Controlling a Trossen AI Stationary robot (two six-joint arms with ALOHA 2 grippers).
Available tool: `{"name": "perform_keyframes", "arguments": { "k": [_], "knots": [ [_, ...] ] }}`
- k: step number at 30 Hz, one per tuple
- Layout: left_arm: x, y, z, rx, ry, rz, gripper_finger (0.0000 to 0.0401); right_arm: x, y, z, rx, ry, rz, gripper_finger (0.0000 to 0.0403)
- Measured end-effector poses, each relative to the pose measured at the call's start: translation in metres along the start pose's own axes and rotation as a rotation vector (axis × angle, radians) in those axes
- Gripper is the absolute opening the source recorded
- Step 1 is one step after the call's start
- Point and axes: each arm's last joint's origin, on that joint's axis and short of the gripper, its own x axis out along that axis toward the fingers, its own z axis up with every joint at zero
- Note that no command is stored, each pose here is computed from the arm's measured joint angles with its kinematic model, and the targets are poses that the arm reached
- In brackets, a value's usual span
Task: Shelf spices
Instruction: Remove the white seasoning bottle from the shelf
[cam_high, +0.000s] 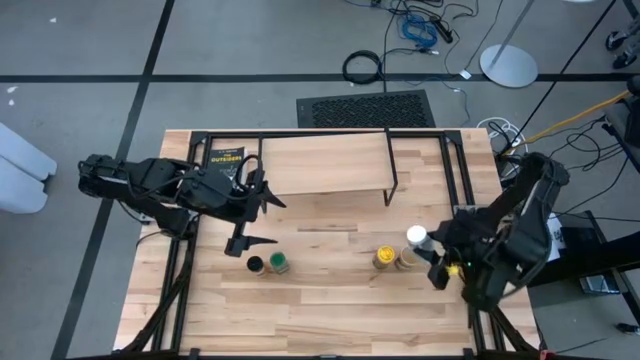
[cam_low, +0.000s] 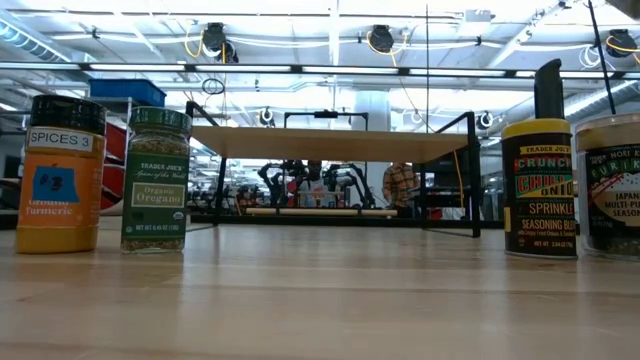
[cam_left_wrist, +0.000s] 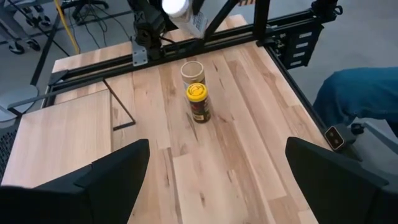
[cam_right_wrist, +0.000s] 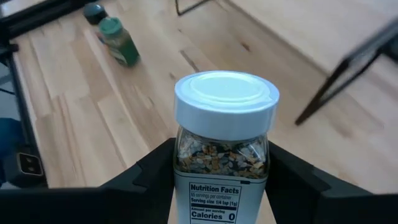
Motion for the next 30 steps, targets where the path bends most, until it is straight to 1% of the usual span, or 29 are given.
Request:
{"name": "perform_keyframes", "arguments": {
  "k": [5,11,16,19,21,26,30],
  "knots": [
    [0.000,0.000,0.000,-0.001,0.000,0.001,0.0386,0.017,-0.002,-0.037,0.053,0.003,-0.017,0.0192],
    [0.000,0.000,0.000,0.000,-0.002,0.001,0.0386,0.036,-0.003,-0.077,0.094,0.009,0.029,0.0192],
    [0.000,0.000,0.001,-0.001,-0.007,0.002,0.0386,0.036,-0.003,-0.099,0.112,-0.015,0.114,0.0192],
    [0.000,0.000,0.002,-0.002,-0.018,0.003,0.0386,0.033,-0.003,-0.109,0.114,-0.010,0.136,0.0192],
    [0.000,0.001,0.003,-0.004,-0.032,0.005,0.0386,0.032,-0.003,-0.115,0.114,-0.010,0.127,0.0192],
    [0.003,0.001,0.005,-0.004,-0.041,0.006,0.0386,0.040,0.003,-0.136,0.131,-0.016,0.060,0.0192],
    [0.008,0.000,0.005,-0.003,-0.032,0.005,0.0386,0.050,0.008,-0.154,0.146,0.017,-0.021,0.0192]
  ]
}}
